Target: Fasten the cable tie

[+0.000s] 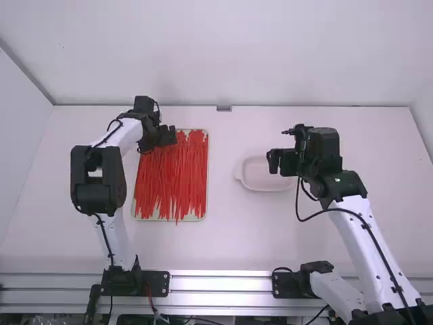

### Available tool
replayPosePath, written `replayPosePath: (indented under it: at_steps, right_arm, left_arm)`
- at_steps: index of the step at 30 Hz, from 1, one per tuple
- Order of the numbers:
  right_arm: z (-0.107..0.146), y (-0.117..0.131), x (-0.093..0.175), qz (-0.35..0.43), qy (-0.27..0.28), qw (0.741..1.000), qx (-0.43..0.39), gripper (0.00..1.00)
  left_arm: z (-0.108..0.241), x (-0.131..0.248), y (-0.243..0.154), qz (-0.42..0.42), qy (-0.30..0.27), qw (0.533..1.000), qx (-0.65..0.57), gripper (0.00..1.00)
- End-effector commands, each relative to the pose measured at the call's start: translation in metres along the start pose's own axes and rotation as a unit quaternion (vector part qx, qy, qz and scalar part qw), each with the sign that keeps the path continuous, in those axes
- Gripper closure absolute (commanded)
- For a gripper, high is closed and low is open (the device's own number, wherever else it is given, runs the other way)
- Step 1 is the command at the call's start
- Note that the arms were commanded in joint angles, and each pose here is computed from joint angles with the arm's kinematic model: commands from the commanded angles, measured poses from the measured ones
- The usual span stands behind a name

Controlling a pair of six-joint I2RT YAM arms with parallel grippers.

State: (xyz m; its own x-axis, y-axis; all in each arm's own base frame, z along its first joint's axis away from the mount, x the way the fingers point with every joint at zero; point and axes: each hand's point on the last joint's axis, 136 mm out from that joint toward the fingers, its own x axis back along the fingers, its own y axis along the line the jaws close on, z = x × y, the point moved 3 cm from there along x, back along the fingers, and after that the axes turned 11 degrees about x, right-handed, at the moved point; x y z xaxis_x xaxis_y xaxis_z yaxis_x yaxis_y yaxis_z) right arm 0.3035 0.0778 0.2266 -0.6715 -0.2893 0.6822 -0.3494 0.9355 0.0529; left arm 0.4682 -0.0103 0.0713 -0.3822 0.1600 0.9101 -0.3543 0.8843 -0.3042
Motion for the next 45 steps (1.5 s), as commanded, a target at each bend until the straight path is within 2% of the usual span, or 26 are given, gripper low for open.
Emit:
replayPosePath:
  at_steps: [1,5,10,11,15,21,25,32,45]
  right_arm:
    - [-0.013,0.001,0.006,0.000,-0.014,1.000,0.003,0.02]
    - [-0.013,0.001,0.006,0.000,-0.014,1.000,0.003,0.02]
    - [-0.012,0.001,0.006,0.000,-0.014,1.000,0.003,0.02]
    - [-0.012,0.001,0.006,0.000,-0.014,1.000,0.003,0.02]
    - [-0.012,0.001,0.006,-0.001,-0.014,1.000,0.003,0.02]
    - [-0.013,0.001,0.006,0.000,-0.014,1.000,0.003,0.02]
    - [-0.013,0.001,0.006,0.000,-0.014,1.000,0.003,0.02]
    - [-0.013,0.002,0.006,-0.002,-0.014,1.000,0.003,0.02]
    - [-0.012,0.001,0.006,-0.002,-0.014,1.000,0.003,0.02]
  left_arm:
    - [0.010,-0.011,0.006,0.002,0.016,1.000,0.008,0.04]
    - [0.012,-0.014,0.008,0.003,0.015,1.000,0.008,0.06]
    - [0.016,-0.015,0.005,0.003,0.020,1.000,0.005,0.17]
    - [0.017,-0.015,0.004,0.002,0.022,1.000,0.004,0.22]
    - [0.021,-0.020,0.003,-0.006,0.018,1.000,-0.003,0.33]
    - [0.029,-0.028,0.007,-0.018,0.015,1.000,0.001,0.41]
    - [0.031,-0.030,0.008,-0.017,0.014,1.000,0.004,0.53]
    - [0.034,-0.031,0.006,-0.018,0.018,1.000,0.001,0.64]
    - [0.034,-0.030,0.009,-0.021,0.019,1.000,0.003,0.71]
